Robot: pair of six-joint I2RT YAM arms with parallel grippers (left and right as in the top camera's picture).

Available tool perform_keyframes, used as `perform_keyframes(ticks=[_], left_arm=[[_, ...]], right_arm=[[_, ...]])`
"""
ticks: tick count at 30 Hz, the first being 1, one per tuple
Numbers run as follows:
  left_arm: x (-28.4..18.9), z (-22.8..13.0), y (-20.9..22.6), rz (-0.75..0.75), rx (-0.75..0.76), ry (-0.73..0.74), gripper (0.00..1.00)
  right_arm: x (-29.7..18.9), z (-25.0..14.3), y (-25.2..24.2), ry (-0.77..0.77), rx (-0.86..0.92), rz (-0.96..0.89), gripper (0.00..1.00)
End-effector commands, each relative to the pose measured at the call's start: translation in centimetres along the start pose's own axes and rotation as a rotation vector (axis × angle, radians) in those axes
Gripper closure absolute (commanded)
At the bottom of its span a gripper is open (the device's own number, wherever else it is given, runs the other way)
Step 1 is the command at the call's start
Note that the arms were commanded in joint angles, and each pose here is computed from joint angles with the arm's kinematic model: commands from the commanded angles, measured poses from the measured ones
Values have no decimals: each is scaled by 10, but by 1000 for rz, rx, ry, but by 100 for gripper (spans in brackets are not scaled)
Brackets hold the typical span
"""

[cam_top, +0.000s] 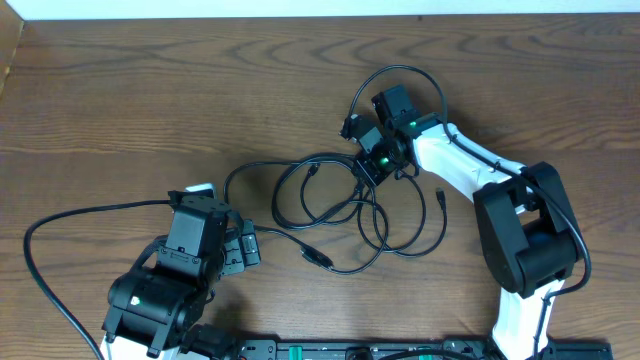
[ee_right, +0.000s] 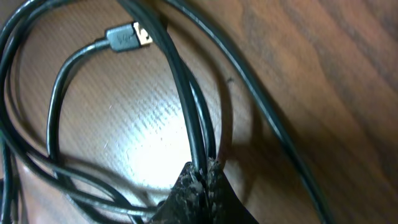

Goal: Untangle cables

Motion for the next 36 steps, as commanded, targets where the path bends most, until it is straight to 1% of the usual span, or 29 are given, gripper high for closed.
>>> perform_keyframes(ticks=[1, 3, 7, 10, 12, 13, 15, 18, 21, 24, 27, 32, 36], left_arm=[[-4, 3, 1, 4, 6, -15, 2], [-4, 3, 1, 4, 6, -15, 2], [-4, 3, 1, 4, 6, -15, 2], [-4, 3, 1, 4, 6, -15, 2], [-4, 3, 1, 4, 6, -15, 2], [-4, 3, 1, 4, 6, -15, 2], [-4, 3, 1, 4, 6, -15, 2], [-4, 3, 1, 4, 6, -15, 2], [-4, 3, 1, 4, 6, -15, 2], [-4, 3, 1, 4, 6, -15, 2], [-4, 3, 1, 4, 6, -15, 2], [-4, 3, 1, 4, 6, -15, 2], [-4, 3, 1, 4, 6, -15, 2]], right_arm=[[-34, 12, 8, -76, -3, -7, 99], [-58, 17, 17, -124, -17, -2, 99], [-122, 28, 47, -279, -92, -17, 99], [-185, 33, 76, -461, -182, -42, 99], [-235, 33, 100, -632, -267, -65, 99], [-249, 32, 107, -684, -292, -72, 99], [-295, 28, 130, -855, -378, -95, 99], [-350, 16, 157, -1073, -471, -133, 99], [-397, 3, 172, -1280, -445, -195, 99], [-427, -8, 180, -1420, -432, -263, 99], [-445, -13, 181, -1508, -396, -334, 99], [-462, -13, 173, -1611, -306, -449, 99], [-490, -19, 169, -1782, -191, -581, 99]])
Point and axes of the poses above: each gripper's point midway between its finger pads, its own x axis out along the fingers, its own y axis along the line the jaws close on, z = x × y, the point moved 8 cm from there along -x, back along the fingers, and after that the axes turned 6 degrees about x, right-handed, at the moved point
